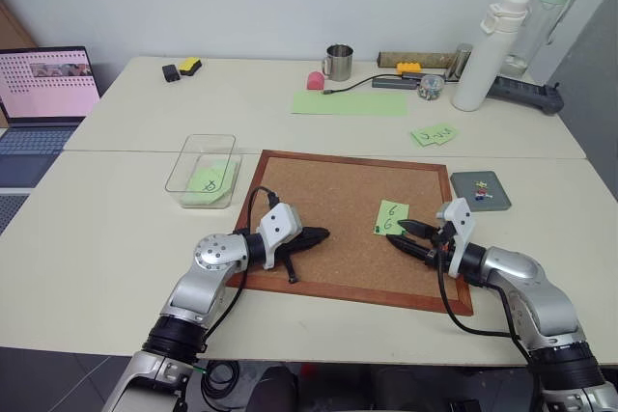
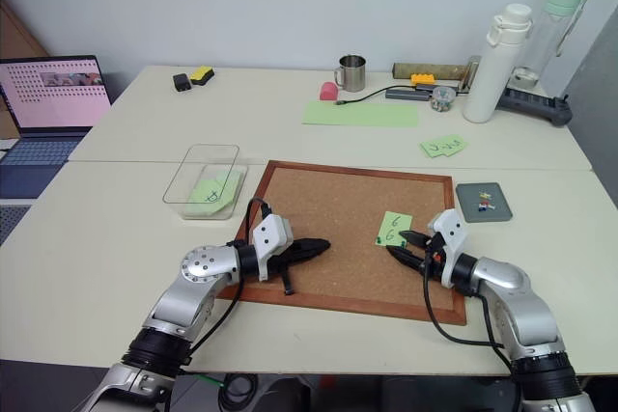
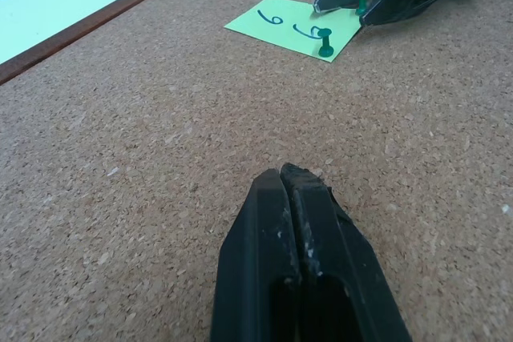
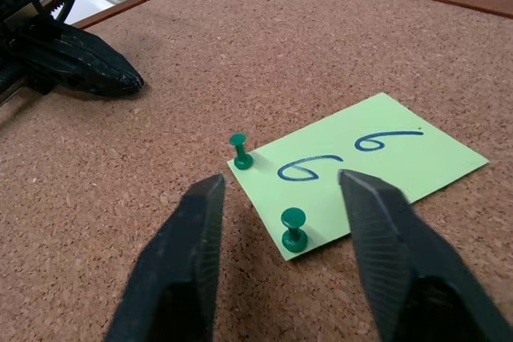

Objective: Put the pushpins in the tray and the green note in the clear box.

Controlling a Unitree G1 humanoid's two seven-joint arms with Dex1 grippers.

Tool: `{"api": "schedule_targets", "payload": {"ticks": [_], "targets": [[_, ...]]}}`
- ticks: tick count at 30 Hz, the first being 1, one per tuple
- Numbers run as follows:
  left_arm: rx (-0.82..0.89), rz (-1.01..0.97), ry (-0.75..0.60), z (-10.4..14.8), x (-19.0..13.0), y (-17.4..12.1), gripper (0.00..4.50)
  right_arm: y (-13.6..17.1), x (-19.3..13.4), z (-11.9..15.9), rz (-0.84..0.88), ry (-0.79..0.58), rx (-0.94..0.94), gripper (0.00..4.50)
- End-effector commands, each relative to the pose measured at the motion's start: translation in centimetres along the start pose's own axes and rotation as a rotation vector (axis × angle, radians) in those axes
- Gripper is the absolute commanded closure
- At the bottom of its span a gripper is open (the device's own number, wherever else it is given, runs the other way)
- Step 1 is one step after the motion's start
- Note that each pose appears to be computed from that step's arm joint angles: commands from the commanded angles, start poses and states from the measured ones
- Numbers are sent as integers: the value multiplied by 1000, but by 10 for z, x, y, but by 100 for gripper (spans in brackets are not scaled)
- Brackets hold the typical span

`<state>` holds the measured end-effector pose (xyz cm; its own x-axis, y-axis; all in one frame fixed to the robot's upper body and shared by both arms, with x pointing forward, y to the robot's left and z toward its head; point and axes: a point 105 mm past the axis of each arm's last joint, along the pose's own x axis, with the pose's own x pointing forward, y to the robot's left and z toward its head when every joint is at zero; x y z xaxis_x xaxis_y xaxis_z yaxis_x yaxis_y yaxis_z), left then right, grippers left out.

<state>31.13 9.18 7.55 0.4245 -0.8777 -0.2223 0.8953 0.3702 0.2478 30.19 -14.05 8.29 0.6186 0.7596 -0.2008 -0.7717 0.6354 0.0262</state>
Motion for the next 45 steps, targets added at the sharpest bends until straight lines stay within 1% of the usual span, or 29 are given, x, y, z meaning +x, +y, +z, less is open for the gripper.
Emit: {"api": "schedule_targets", "payload": {"ticks": [1, 3, 6, 7, 11, 18, 21, 25, 27, 30, 35, 37, 41, 42, 45], "targets": [[1, -1, 20, -4, -3, -1, 450, 2, 2, 12, 16, -46, -41, 331], [1, -2, 20, -4, -3, -1, 450, 2, 2, 13, 15, -51, -42, 370], [0, -4, 20, -3, -3, -2, 450, 2, 2, 14, 13, -58, -47, 443], [1, -5, 20, -4, -3, -2, 450, 1, 2, 15, 12, -59, -49, 448], [2, -8, 22, -4, -3, -2, 450, 1, 0, 20, 6, -72, -69, 448], [1, -9, 28, -5, -4, -2, 450, 8, -7, 52, 13, -159, -103, 448], [-1, -9, 29, -5, -5, -2, 450, 9, -11, 61, 4, -174, -105, 448], [-4, -13, 30, -6, -4, -4, 450, 1, -14, 68, -43, -191, -86, 448], [-4, -15, 30, -6, -4, -4, 450, -8, -16, 73, -81, -216, -52, 448], [-3, -14, 30, -6, -4, -4, 450, -31, -21, 80, -196, -254, -10, 448], [-2, -11, 32, -6, -4, -4, 450, -100, -41, 82, -537, -237, 14, 448], [-4, -11, 34, -6, -5, -4, 450, -124, -51, 78, -645, -210, 43, 448], [-6, -10, 36, -7, -6, -5, 450, -144, -60, 68, -724, -161, 66, 448], [-6, -8, 38, -7, -7, -6, 450, -151, -65, 62, -762, -145, 92, 448], [-7, -4, 41, -8, -8, -6, 450, -159, -70, 51, -807, -106, 114, 448]]}}
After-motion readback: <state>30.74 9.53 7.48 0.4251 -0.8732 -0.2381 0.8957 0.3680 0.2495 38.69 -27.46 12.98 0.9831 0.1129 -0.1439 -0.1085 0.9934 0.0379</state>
